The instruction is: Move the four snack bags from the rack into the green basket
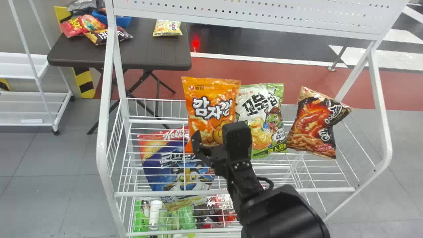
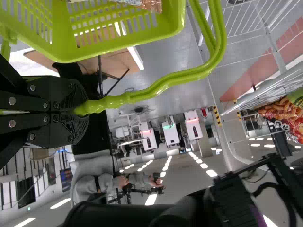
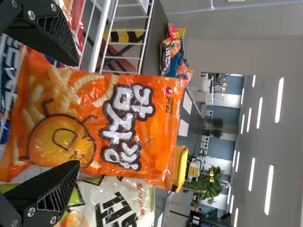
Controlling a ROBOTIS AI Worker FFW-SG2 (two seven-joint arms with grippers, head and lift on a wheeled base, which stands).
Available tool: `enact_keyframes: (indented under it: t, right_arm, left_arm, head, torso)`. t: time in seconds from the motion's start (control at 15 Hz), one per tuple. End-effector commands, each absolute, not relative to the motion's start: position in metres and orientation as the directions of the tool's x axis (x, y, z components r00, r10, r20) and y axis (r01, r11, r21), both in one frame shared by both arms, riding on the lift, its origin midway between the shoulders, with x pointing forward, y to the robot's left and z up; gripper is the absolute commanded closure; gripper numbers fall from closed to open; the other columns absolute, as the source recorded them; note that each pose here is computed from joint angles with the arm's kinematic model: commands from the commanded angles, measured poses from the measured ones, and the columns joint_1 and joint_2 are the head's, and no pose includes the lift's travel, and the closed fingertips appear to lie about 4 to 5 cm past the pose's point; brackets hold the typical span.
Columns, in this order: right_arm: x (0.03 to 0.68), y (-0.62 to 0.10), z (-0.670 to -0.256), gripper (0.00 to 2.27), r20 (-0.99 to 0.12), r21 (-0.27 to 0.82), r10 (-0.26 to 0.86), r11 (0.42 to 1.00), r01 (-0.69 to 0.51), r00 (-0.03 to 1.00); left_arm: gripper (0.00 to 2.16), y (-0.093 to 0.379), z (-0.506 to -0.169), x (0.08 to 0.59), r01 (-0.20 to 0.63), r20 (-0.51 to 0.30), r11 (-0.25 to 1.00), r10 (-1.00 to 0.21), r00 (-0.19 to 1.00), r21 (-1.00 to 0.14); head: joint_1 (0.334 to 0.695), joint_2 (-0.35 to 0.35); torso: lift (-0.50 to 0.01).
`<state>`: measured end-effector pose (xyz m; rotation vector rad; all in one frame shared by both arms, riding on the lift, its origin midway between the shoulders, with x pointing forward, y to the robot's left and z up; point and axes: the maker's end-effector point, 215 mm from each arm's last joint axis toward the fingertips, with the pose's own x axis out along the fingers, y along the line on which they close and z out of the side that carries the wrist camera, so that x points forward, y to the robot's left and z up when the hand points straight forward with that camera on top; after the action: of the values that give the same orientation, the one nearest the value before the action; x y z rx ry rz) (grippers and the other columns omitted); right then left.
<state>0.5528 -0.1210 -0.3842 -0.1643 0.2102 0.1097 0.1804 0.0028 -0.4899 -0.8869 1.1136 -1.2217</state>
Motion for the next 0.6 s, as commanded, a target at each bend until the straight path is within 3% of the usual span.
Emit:
enact_keyframes:
  t: [0.0,0.13,0.27,0.33,0.47,0.53]
  right_arm:
    - [0.574,-0.123,-0.385,0.08,-0.222,-0.159,0.064,0.982,-0.101,0.973]
    - [0.588,-0.127,-0.393,0.09,-0.242,-0.172,0.047,0.981,-0.090,0.969]
    - [0.600,-0.127,-0.403,0.34,-0.273,-0.169,0.056,0.980,-0.105,0.960]
    - [0.603,-0.128,-0.403,0.60,-0.274,-0.172,0.059,0.979,-0.109,0.960]
    - [0.600,-0.124,-0.407,1.83,-0.283,-0.163,0.082,0.978,-0.132,0.956]
    - [0.597,-0.120,-0.408,2.00,-0.285,-0.159,0.101,0.976,-0.151,0.953]
  left_arm:
    - [2.05,0.003,-0.490,0.183,0.257,-0.167,0.160,-0.986,-0.007,-0.953]
    - [2.05,0.004,-0.492,0.183,0.254,-0.168,0.161,-0.986,-0.006,-0.954]
    - [2.05,0.006,-0.493,0.185,0.256,-0.170,0.164,-0.985,-0.002,-0.953]
    - [2.05,0.006,-0.493,0.185,0.253,-0.170,0.164,-0.985,-0.003,-0.953]
    - [2.05,0.006,-0.493,0.186,0.253,-0.171,0.165,-0.985,-0.001,-0.953]
    - [2.05,0.006,-0.494,0.187,0.253,-0.171,0.165,-0.985,-0.001,-0.953]
  head:
    - [0.695,-0.184]
    - [0.695,-0.185]
    - [0.695,-0.182]
    - [0.695,-0.179]
    - [0.695,-0.174]
    - [0.695,-0.172]
  torso:
    - [0.000]
    - [0.000]
    - [0.000]
    - [0.000]
    - [0.000]
    - [0.000]
